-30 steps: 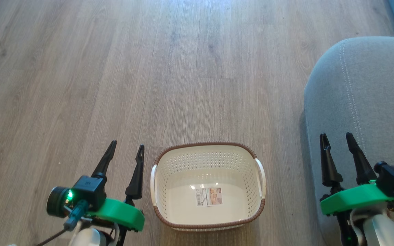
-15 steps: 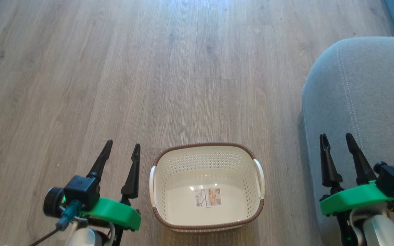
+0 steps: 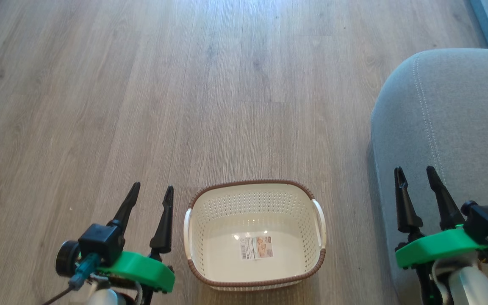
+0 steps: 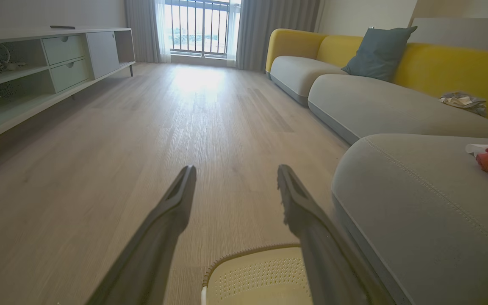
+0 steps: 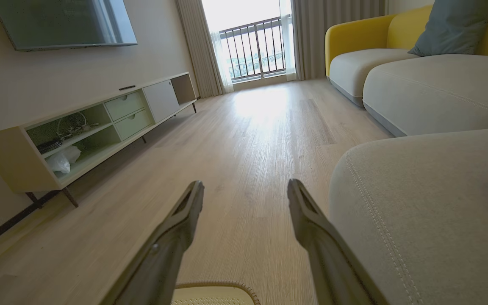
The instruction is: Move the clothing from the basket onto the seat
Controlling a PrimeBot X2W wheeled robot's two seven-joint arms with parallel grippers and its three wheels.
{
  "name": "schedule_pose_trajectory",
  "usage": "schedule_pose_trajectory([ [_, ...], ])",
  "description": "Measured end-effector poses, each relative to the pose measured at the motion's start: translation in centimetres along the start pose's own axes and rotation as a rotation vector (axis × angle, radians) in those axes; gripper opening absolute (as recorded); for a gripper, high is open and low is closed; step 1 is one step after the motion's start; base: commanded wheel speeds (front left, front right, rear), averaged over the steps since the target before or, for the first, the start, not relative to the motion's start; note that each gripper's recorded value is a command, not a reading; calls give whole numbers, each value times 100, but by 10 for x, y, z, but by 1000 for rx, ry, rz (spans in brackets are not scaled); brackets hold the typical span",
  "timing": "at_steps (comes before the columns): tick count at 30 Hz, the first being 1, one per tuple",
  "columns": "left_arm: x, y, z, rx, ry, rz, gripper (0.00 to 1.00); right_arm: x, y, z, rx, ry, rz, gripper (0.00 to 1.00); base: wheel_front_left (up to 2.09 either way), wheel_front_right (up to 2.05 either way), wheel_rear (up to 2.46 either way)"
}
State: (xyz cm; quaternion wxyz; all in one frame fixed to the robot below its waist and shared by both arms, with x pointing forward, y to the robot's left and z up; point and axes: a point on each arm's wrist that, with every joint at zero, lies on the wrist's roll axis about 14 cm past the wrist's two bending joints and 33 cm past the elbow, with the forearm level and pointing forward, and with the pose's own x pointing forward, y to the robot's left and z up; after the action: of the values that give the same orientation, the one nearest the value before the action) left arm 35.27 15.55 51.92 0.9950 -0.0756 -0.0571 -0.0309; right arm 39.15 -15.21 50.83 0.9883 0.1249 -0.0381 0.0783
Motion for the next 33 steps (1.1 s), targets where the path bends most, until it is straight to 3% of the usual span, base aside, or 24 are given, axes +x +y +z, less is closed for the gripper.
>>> schedule_pose_trajectory([
  [1,0,0,0,-1,0,0,100,0,0,0,0,0,1,100,0,0,0],
  [2,0,-1,0,-11,-1,-3,0,0,0,0,-1,-1,1,0,0,0,0],
  [10,-23,6,-43,-48,143,33,0,-24,-10,-43,36,140,-49,0,0,0,0],
  [33,-18,15,-49,-302,177,98,0,-27,-25,-41,266,140,-146,0,0,0,0],
])
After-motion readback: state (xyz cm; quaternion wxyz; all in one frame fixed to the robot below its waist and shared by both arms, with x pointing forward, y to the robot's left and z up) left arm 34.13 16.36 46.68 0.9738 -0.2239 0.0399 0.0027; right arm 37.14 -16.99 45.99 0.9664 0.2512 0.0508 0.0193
